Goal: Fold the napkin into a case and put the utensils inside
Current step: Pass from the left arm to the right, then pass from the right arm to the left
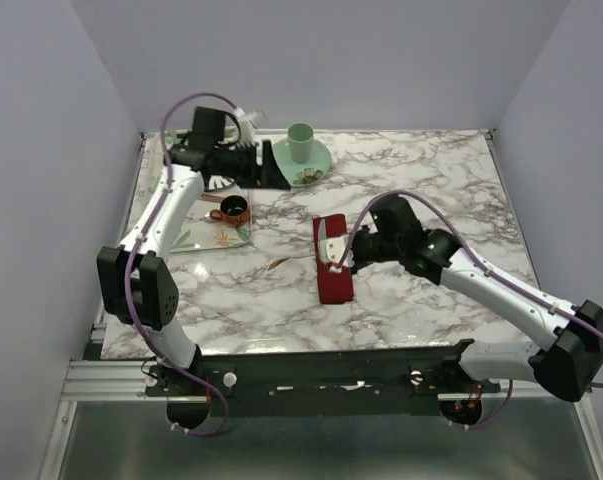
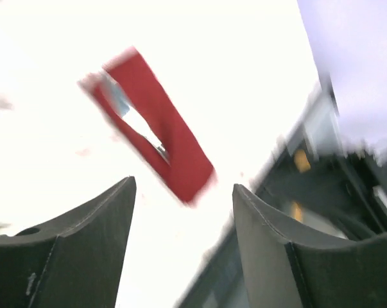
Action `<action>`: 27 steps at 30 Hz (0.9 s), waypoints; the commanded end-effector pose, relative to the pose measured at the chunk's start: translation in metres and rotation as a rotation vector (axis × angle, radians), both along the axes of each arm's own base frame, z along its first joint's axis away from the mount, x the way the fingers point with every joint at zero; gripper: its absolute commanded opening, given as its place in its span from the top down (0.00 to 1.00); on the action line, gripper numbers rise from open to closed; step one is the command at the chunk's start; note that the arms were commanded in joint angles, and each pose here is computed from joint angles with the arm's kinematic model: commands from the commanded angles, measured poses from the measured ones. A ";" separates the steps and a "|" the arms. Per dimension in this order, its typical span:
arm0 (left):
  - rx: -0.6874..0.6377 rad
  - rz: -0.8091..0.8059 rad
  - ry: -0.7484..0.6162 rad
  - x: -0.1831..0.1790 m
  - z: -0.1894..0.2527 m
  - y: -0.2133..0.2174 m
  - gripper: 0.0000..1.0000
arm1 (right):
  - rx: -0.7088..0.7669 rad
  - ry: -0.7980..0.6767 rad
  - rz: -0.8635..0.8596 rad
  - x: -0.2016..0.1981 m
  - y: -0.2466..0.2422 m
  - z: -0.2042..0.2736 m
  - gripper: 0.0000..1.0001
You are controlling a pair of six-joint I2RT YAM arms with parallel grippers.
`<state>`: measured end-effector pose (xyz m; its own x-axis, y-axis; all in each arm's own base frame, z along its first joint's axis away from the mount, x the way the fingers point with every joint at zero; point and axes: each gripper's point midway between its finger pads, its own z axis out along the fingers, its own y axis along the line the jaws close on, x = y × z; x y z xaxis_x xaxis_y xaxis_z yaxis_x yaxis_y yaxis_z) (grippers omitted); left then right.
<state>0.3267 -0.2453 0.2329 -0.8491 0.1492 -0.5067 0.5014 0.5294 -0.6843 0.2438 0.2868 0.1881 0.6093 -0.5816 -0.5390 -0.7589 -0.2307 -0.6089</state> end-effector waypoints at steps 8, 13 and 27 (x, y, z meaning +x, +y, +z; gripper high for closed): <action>-0.185 0.755 -0.315 0.115 0.130 0.076 0.35 | 0.564 0.832 -0.813 0.055 -0.041 0.072 0.99; -0.236 0.643 -0.347 0.102 0.142 0.014 0.37 | 0.750 0.997 -0.911 0.083 -0.042 0.087 0.99; -0.213 0.481 -0.217 0.066 0.115 -0.086 0.52 | 0.800 1.156 -0.854 0.081 -0.023 0.095 0.99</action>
<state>0.3898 -0.3255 0.3539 -0.6503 -0.3331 -0.6828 0.4225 0.5885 -0.6894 0.3280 0.2572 0.2596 -0.6603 0.0838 -0.7463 -0.5621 0.6038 0.5652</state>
